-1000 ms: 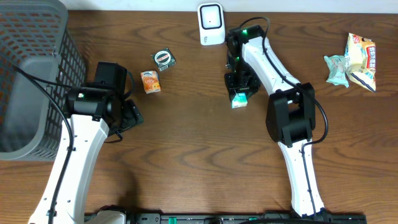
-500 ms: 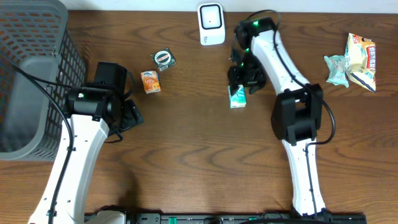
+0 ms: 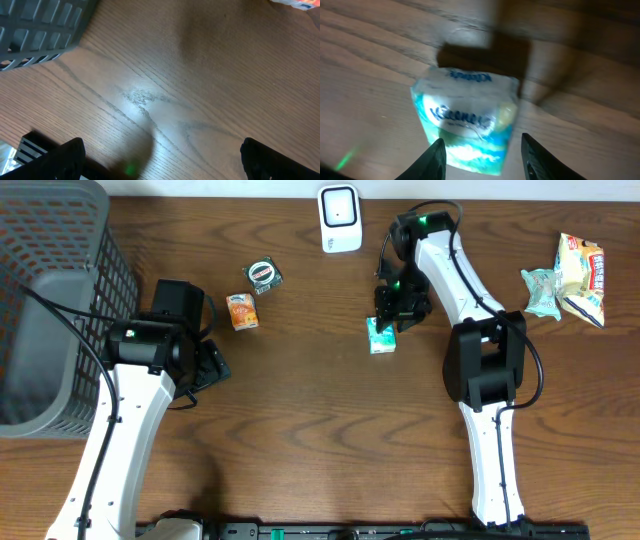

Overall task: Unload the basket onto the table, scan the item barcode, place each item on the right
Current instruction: 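Lift and rotate the Kleenex pack in the right gripper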

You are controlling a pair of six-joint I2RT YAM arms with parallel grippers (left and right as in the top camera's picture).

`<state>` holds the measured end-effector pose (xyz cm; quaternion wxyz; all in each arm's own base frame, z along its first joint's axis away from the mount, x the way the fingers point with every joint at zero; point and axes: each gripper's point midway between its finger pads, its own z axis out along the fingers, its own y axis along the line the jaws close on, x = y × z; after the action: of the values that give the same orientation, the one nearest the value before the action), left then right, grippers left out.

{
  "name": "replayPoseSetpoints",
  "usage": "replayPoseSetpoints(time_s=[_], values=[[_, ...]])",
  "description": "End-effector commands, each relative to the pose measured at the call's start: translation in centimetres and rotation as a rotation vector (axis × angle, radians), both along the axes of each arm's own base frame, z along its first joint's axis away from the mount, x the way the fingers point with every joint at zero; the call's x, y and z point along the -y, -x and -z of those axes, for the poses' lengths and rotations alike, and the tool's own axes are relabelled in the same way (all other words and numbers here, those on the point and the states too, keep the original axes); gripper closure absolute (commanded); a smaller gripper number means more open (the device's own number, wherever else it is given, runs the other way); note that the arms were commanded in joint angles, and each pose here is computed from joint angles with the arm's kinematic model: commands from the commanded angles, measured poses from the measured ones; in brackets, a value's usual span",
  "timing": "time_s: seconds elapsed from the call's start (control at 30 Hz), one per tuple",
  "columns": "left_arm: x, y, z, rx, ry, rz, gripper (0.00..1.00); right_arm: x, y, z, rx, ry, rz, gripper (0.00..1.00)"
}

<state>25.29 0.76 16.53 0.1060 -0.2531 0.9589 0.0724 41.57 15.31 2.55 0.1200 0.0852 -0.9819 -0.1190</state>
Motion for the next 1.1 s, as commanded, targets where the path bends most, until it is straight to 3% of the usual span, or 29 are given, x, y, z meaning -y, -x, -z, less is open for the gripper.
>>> replayPoseSetpoints(time_s=[0.0,0.1,0.3,0.5,0.7,0.93,1.07], values=[[-0.3,0.1,0.1,-0.006,-0.009,-0.010,0.03,-1.0,0.3,-0.7,0.001,-0.075,-0.010,0.57],[-0.3,0.1,0.1,-0.006,-0.009,-0.010,0.02,-1.0,0.6,0.1,-0.010,-0.074,-0.010,0.57],[-0.3,0.1,0.1,-0.006,-0.009,-0.010,0.03,-0.8,1.3,2.2,-0.029,-0.069,-0.008,0.68],[-0.3,0.1,0.1,-0.006,-0.009,-0.010,0.02,-0.7,1.2,2.4,-0.024,-0.070,-0.005,0.99],[-0.3,0.1,0.1,-0.006,-0.009,-0.010,0.03,-0.5,-0.1,-1.0,0.025,-0.152,0.031,0.99],[-0.3,0.1,0.1,-0.006,-0.009,-0.010,0.02,-3.8,-0.2,-7.9,0.155,-0.526,-0.121,0.99],[-0.3,0.1,0.1,-0.006,-0.009,-0.010,0.02,-6.6,1.4,-12.8,0.245,-0.853,-0.285,0.99]])
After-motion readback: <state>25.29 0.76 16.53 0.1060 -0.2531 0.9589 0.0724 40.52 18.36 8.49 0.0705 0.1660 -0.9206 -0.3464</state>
